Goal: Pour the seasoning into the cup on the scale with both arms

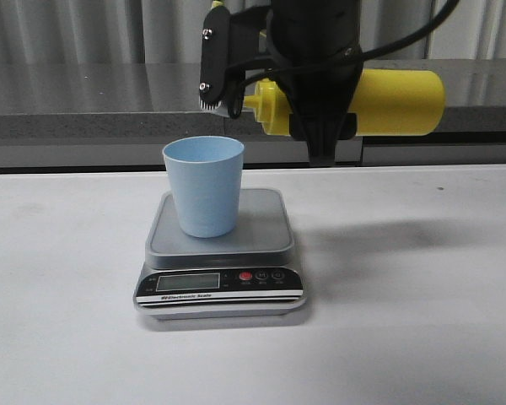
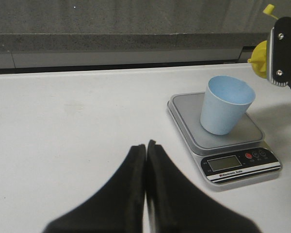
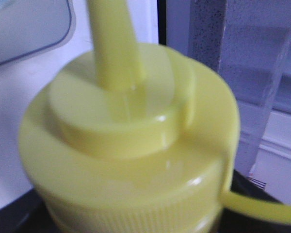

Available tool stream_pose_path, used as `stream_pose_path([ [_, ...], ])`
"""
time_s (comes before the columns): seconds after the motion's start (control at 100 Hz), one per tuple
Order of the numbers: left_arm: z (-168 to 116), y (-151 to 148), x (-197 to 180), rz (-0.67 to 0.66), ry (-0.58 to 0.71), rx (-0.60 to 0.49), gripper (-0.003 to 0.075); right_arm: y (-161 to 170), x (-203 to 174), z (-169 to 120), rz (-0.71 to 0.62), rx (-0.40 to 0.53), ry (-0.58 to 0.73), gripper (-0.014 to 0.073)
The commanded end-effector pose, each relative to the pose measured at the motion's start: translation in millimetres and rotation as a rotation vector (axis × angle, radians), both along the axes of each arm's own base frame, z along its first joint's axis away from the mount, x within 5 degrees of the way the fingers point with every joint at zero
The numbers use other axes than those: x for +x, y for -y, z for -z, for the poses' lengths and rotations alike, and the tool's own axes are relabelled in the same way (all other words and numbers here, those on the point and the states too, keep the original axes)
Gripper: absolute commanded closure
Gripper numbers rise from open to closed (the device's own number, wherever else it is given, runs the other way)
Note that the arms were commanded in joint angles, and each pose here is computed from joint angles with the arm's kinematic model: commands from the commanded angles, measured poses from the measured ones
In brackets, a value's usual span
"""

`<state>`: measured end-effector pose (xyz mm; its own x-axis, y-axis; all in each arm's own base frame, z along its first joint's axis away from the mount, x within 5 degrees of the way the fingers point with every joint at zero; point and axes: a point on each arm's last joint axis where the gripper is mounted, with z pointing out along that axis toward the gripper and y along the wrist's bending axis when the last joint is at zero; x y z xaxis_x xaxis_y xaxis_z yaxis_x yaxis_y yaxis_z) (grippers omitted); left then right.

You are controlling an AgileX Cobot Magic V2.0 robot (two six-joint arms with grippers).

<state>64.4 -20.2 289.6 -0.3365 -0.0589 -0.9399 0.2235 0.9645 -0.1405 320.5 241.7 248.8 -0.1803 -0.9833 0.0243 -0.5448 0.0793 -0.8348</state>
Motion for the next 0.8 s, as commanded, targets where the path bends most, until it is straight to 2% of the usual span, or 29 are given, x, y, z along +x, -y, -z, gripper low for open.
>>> stream_pose_path([
  [0.0,-14,0,2,-0.016,0.086,-0.035,0.074,-1,-4,-35,-0.043,-0.089,0.136,0.0655],
  [0.18,-14,0,2,-0.016,0.086,-0.035,0.074,-13,-12,-42,-0.122,-0.215,0.19,0.0655],
  [0.44,-14,0,2,-0.016,0.086,-0.035,0.074,-10,-15,-44,-0.165,-0.427,0.166,0.0655],
  [0.64,-14,0,2,-0.016,0.086,-0.035,0.074,-14,-18,-46,-0.178,-0.456,0.183,0.0655],
  [0.79,-14,0,2,-0.016,0.086,-0.035,0.074,-16,-19,-45,-0.18,-0.415,0.187,0.0655],
])
